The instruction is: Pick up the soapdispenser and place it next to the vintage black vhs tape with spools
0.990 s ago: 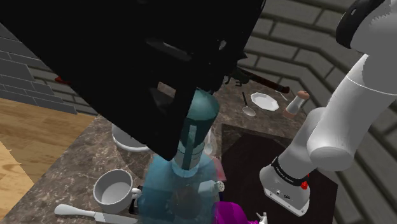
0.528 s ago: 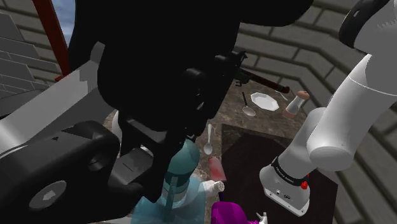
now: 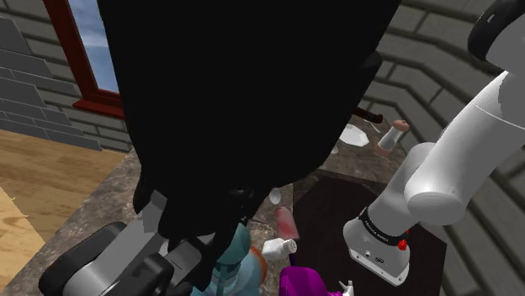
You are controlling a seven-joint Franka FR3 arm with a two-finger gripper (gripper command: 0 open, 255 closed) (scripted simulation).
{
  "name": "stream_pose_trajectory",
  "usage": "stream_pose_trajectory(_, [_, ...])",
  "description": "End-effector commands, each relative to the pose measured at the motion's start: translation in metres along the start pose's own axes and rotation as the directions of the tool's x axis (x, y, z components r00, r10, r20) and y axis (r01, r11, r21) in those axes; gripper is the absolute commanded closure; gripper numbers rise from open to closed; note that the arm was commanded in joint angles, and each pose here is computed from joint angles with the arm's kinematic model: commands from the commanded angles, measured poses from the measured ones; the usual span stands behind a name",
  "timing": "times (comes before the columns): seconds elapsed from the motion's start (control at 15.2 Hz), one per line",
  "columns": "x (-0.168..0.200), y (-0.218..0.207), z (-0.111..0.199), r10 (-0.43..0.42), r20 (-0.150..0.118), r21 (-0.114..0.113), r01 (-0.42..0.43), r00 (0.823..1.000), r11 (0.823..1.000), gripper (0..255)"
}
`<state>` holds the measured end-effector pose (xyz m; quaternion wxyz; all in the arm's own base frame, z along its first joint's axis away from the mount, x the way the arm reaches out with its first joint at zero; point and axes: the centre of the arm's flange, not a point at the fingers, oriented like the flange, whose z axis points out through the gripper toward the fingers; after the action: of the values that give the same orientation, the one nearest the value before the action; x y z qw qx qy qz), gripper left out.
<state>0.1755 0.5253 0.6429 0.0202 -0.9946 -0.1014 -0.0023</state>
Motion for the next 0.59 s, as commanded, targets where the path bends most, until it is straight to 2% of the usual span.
stream_pose_trajectory(0.0, [0.001,0.001,0.010,0.000,0.000,0.001,0.000,1.000,1.000,255])
stream_pose_trajectory(0.53, [0.000,0.003,0.052,0.000,0.000,0.001,0.000,1.000,1.000,255])
